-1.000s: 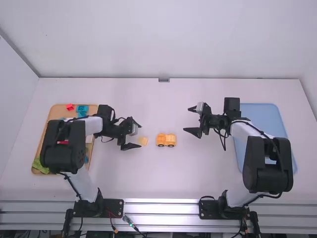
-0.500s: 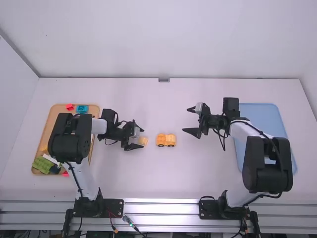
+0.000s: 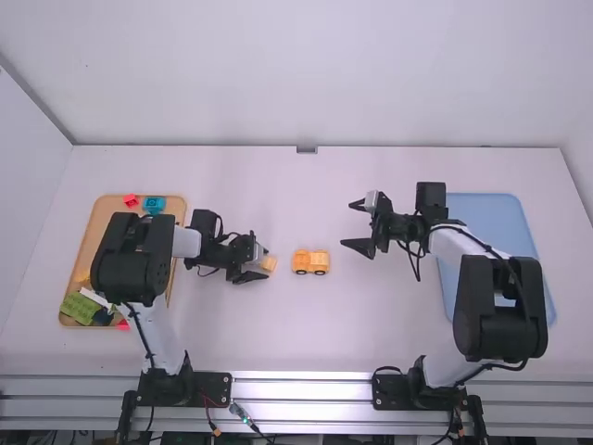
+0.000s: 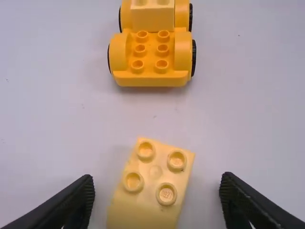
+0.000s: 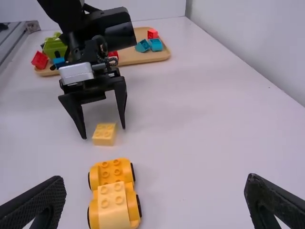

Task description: Assemble lego blocks to make yellow taxi

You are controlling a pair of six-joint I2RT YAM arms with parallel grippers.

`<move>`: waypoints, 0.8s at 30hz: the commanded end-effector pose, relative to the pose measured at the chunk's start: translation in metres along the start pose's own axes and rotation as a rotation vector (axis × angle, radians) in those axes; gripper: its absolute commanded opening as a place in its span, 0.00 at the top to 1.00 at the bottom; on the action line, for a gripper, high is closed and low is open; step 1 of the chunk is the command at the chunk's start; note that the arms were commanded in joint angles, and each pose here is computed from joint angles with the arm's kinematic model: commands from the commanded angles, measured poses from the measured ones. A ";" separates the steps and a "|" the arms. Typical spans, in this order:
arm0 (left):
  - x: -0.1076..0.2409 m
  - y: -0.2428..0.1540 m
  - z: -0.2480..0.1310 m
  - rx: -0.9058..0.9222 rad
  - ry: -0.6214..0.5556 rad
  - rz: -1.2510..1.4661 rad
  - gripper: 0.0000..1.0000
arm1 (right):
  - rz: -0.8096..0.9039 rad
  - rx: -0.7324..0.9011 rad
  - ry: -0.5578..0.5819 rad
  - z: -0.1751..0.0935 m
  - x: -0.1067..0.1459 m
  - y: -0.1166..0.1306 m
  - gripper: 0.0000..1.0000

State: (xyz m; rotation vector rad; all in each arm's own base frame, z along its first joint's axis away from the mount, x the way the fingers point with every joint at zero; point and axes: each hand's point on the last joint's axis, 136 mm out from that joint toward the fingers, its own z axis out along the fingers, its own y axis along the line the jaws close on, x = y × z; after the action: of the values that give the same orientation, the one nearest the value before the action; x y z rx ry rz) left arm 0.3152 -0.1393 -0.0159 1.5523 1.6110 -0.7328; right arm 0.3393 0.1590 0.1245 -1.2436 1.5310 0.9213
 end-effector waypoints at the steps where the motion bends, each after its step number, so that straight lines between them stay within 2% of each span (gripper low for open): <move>1: 0.000 -0.005 0.002 0.014 -0.013 -0.031 0.37 | 0.009 -0.004 -0.010 -0.001 -0.004 0.004 0.01; 3: 0.000 -0.005 0.003 0.012 -0.011 -0.027 0.48 | 0.012 -0.005 -0.009 -0.002 -0.004 0.005 0.01; 4: 0.000 -0.005 0.003 0.014 -0.008 -0.029 0.60 | 0.011 -0.005 -0.009 -0.001 -0.004 0.005 0.01; 6: 0.001 -0.005 0.003 0.013 -0.001 -0.029 0.65 | 0.011 -0.005 -0.009 -0.001 -0.004 0.005 0.01; 16: -0.002 -0.005 0.003 0.015 -0.022 -0.025 0.71 | 0.031 0.019 -0.008 -0.010 -0.001 0.000 0.01; 20: -0.013 -0.005 0.004 0.020 -0.076 -0.009 0.72 | 0.039 -0.001 0.009 -0.007 0.003 0.007 0.01; 24: -0.027 -0.005 0.002 0.028 -0.157 0.017 0.68 | -0.034 -0.052 0.082 0.008 0.019 0.027 0.01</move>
State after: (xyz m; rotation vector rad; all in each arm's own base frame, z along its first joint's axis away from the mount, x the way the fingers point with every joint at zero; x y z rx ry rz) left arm 0.3160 -0.1465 -0.0056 1.5165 1.5547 -0.7752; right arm 0.3238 0.1594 0.1088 -1.2672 1.6035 0.9500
